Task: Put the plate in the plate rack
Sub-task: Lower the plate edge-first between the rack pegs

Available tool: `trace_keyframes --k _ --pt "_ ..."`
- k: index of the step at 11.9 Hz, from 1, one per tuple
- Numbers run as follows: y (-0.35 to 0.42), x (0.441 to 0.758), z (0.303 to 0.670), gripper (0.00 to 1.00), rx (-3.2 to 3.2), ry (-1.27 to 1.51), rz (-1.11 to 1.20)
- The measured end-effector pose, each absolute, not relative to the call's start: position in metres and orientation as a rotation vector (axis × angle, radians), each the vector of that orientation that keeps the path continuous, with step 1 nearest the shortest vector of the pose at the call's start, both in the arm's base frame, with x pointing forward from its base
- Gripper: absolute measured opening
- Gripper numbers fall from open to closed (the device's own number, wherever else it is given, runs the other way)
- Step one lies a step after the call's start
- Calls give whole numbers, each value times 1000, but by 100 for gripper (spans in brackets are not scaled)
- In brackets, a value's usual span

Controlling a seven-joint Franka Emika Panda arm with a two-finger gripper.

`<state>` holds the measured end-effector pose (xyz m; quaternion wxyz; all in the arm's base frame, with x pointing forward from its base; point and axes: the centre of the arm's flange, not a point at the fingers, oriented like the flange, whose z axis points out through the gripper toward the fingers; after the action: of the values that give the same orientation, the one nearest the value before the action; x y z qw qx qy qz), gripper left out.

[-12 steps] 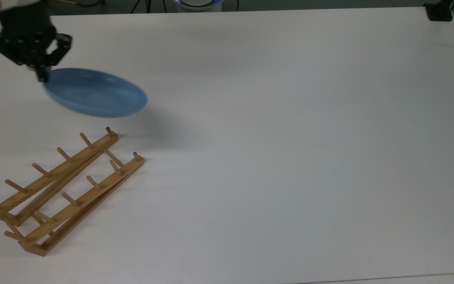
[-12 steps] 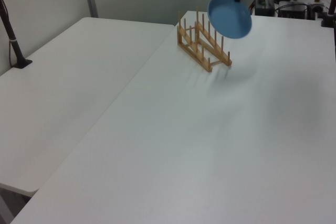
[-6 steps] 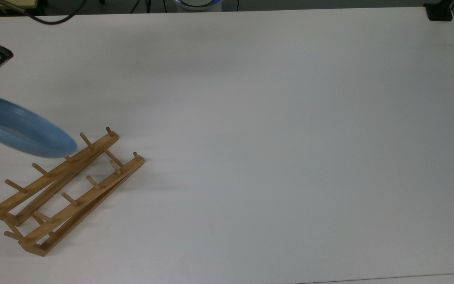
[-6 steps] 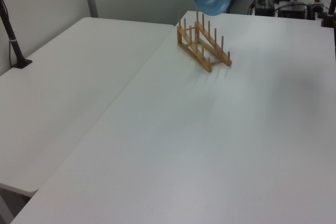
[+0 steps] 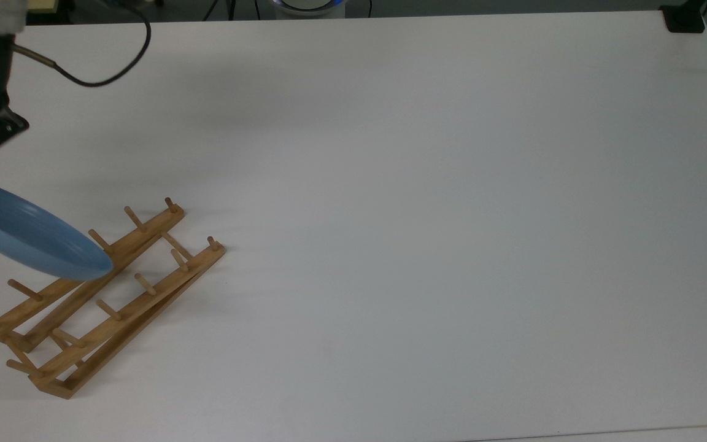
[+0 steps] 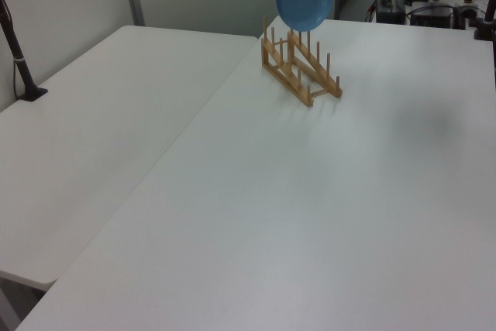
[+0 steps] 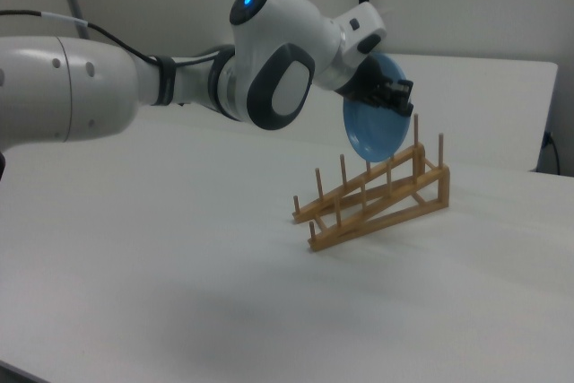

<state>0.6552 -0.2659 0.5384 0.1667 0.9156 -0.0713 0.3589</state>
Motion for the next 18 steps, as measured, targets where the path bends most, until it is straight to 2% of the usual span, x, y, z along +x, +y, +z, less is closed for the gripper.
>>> trace_keyframes --k 13,14,15,17,18 --pt "-232 676 490 5 2538 -238 923" --pt "-232 676 489 8 2538 -238 922" --pt "-232 676 489 17 2538 -238 922" --pt "-231 676 489 45 2538 -237 922" --pt "-230 676 489 56 2539 -235 922"
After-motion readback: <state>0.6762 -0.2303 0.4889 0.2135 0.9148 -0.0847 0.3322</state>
